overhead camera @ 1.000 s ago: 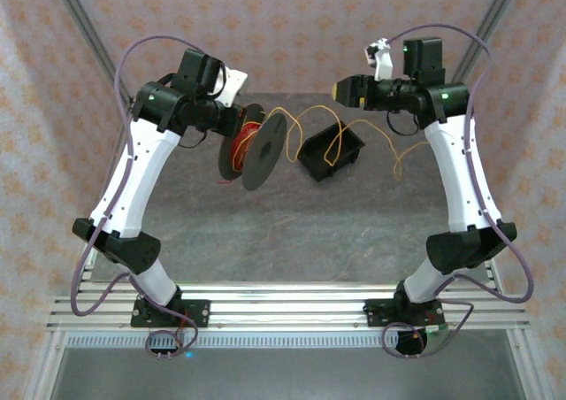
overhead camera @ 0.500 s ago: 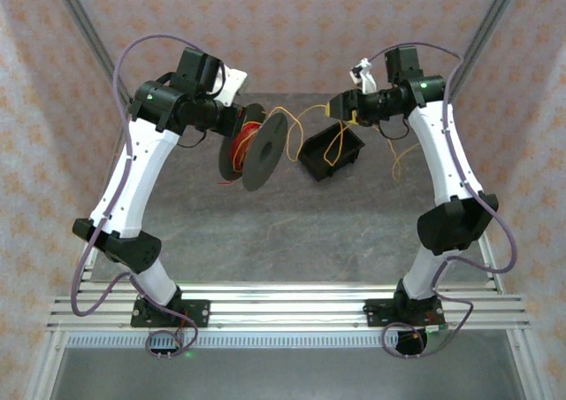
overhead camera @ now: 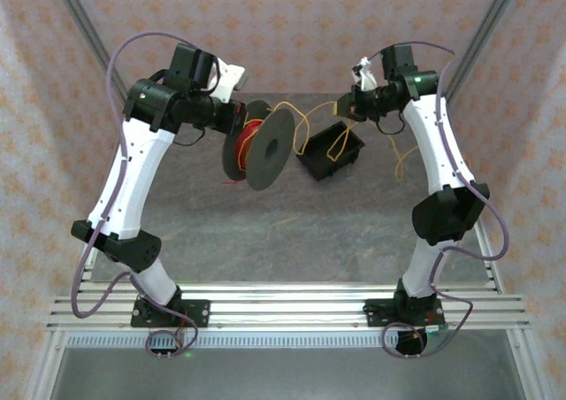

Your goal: Wrap the cables

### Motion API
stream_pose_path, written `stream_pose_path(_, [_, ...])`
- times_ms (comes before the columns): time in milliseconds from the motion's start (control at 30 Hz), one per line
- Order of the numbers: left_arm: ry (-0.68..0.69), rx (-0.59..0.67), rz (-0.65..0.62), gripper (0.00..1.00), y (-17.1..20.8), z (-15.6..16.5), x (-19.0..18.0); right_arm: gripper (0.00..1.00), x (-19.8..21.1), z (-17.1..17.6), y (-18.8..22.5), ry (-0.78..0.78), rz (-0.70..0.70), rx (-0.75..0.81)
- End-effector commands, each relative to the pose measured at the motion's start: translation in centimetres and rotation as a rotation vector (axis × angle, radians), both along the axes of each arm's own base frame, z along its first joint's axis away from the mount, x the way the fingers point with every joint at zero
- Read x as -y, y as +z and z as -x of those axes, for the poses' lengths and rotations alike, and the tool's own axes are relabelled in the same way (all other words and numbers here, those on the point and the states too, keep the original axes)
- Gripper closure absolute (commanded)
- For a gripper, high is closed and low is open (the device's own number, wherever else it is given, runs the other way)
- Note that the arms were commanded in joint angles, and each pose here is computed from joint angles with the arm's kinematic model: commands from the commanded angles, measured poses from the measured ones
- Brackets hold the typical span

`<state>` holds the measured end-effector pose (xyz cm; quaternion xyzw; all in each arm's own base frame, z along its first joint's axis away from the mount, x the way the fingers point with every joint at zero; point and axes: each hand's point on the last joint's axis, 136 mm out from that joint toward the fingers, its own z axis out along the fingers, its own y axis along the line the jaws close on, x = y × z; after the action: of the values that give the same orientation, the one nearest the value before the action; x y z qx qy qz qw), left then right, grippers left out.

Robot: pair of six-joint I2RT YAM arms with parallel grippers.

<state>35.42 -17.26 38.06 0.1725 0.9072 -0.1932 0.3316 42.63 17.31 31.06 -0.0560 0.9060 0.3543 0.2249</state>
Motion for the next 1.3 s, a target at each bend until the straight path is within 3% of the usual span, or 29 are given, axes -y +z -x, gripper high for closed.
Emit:
stream_pose_path(0, [-0.035, 0.089, 0.163, 1.00, 5.1, 1.5, 0.5, 1.00, 6.1, -3.6, -1.3, -0.296, 0.157, -0.021])
stream_pose_path(167, [-0.025, 0.096, 0.283, 1.00, 7.0, 2.2, -0.3, 1.00, 11.1, -5.4, -3.3, -0.478, 0.264, -0.063])
stream_pose_path(433, [-0.043, 0.143, 0.507, 1.00, 11.8, 3.0, -1.4, 1.00, 15.2, -5.8, -6.8, -0.576, 0.481, -0.103])
stream_pose_path(733, [-0.083, 0.227, 0.884, 1.00, 19.0, 3.8, -4.0, 1.00, 17.5, -5.5, -7.5, -0.616, 0.585, -0.109])
stream_pose_path(933, [-0.030, 0.242, 1.103, 1.00, 22.0, 1.6, -7.0, 1.00, 17.5, -5.0, -8.4, -0.594, 0.594, -0.134])
stream_pose_path(1100, [0.117, 0.222, 1.123, 1.00, 20.3, -1.3, -8.9, 1.00, 16.3, -4.1, -7.9, -0.549, 0.550, -0.124])
stream_pose_path(1267, [0.258, 0.209, 1.038, 1.00, 17.8, -3.4, -10.2, 1.00, 14.7, -2.8, -6.9, -0.505, 0.520, -0.074])
